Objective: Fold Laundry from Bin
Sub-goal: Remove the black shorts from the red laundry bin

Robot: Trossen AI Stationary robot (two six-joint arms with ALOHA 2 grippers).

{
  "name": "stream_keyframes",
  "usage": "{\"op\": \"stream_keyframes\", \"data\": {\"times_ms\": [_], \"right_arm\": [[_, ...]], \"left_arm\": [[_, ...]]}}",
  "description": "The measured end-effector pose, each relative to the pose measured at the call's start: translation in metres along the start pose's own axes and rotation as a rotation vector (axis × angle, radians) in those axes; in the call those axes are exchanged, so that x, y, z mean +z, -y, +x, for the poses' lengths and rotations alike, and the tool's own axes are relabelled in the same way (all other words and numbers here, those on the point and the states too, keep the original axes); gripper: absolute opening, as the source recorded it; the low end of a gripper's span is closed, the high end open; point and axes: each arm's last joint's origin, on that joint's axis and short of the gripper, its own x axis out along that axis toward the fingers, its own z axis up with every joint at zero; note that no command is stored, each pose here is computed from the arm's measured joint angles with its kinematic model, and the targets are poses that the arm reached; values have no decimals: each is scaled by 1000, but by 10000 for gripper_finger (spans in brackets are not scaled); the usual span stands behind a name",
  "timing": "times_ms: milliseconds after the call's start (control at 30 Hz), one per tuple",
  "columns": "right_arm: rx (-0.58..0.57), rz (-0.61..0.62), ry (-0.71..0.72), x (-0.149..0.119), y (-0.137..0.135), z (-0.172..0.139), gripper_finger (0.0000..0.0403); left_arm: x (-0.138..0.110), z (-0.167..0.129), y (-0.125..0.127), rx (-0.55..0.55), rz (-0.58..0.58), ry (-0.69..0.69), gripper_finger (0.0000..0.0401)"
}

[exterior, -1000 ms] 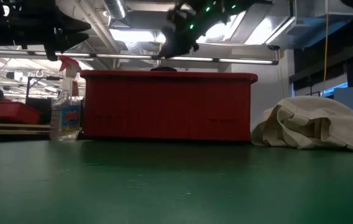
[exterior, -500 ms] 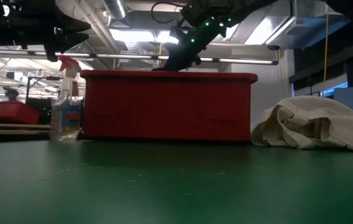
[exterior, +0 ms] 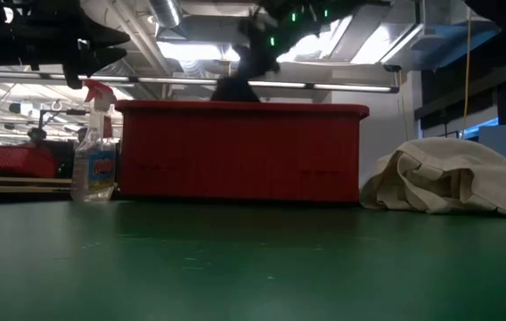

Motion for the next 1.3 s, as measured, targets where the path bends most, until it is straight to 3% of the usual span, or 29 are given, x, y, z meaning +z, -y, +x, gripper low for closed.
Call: {"op": "stream_keyframes", "data": {"times_ms": [133, 300, 400, 700, 933, 1133, 1300], "right_arm": [[-17, -80, 107, 42, -2, -40, 7], [-16, -121, 225, 82, -4, -98, 18], [1, -134, 260, 97, -6, -132, 16], [37, -151, 438, 121, -13, -217, 18], [103, -137, 580, 130, -26, -271, 15], [286, -57, 660, 130, -42, -312, 18], [444, -64, 730, 131, -61, -338, 18]], "left_arm": [[0, 0, 0, 0, -3, -1, 179], [0, 0, 0, -10, -4, -2, 179], [2, 0, 5, -125, -9, -23, 179], [41, 24, 30, -172, 127, -151, 179], [66, 48, 46, -176, 133, -160, 179], [59, 58, 52, -206, 150, -219, 179], [41, 65, 53, -184, 186, -325, 179]]}}
